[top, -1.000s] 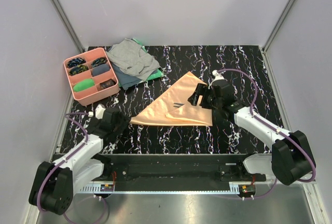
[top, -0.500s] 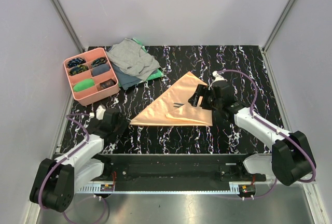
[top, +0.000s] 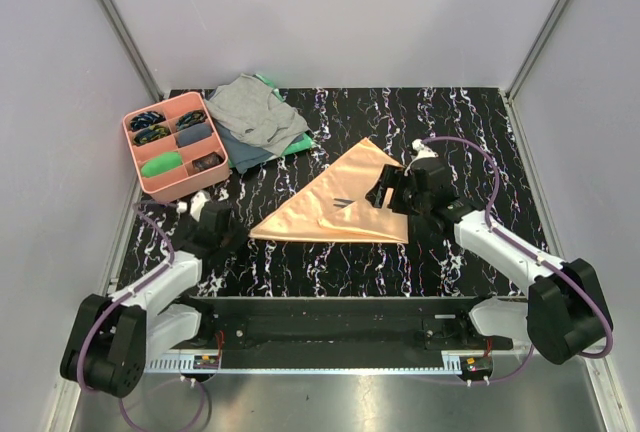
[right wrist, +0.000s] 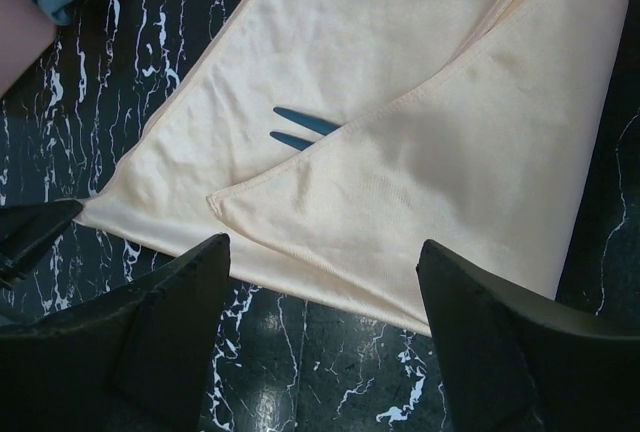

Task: Fold the napkin, place the utensils inside, and roll it up
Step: Fold the napkin

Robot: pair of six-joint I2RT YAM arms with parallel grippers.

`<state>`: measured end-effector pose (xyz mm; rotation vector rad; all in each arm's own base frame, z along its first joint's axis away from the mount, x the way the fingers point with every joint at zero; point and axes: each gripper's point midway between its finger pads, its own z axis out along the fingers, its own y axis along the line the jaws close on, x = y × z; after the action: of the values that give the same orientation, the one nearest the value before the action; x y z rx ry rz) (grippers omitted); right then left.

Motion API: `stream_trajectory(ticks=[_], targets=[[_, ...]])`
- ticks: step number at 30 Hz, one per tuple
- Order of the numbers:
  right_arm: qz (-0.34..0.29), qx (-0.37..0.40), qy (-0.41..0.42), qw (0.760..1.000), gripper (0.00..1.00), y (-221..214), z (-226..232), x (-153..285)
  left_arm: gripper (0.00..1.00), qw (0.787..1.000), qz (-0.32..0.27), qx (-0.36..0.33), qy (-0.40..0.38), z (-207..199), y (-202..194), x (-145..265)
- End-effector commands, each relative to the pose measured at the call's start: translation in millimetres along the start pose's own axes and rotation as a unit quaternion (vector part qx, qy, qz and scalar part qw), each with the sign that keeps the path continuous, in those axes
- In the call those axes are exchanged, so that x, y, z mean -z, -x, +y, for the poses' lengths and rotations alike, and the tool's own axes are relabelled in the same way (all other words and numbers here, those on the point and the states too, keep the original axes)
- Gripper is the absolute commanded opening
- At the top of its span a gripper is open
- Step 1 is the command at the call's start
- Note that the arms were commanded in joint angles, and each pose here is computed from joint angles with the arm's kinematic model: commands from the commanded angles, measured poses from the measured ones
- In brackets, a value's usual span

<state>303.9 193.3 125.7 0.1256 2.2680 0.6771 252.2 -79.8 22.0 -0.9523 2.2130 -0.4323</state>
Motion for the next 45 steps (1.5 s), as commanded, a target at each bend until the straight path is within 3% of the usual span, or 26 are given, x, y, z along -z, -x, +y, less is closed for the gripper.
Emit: stream_trajectory(ticks=[1,8,17,22,34,45], targets=[[-0.020,0.011,-0.017,1.000,0.84,8,-8,6,0.00,0.990,-0.041,-0.096,-0.093,-67,38,8],[-0.023,0.010,-0.032,0.999,0.84,6,-14,10,0.00,0.947,-0.072,-0.234,-0.210,-166,48,33],[-0.052,-0.015,-0.078,0.995,0.84,11,-31,22,0.00,0.873,-0.013,-0.355,-0.334,-261,-49,47],[-0.058,-0.028,-0.105,0.992,0.84,10,-41,25,0.00,0.843,0.012,-0.396,-0.365,-296,-97,45],[-0.109,-0.061,-0.123,0.985,0.85,12,-55,47,0.00,0.758,0.060,-0.491,-0.425,-320,-189,59],[-0.105,-0.075,-0.118,0.985,0.85,7,-54,47,0.00,0.717,0.088,-0.538,-0.433,-323,-235,52]])
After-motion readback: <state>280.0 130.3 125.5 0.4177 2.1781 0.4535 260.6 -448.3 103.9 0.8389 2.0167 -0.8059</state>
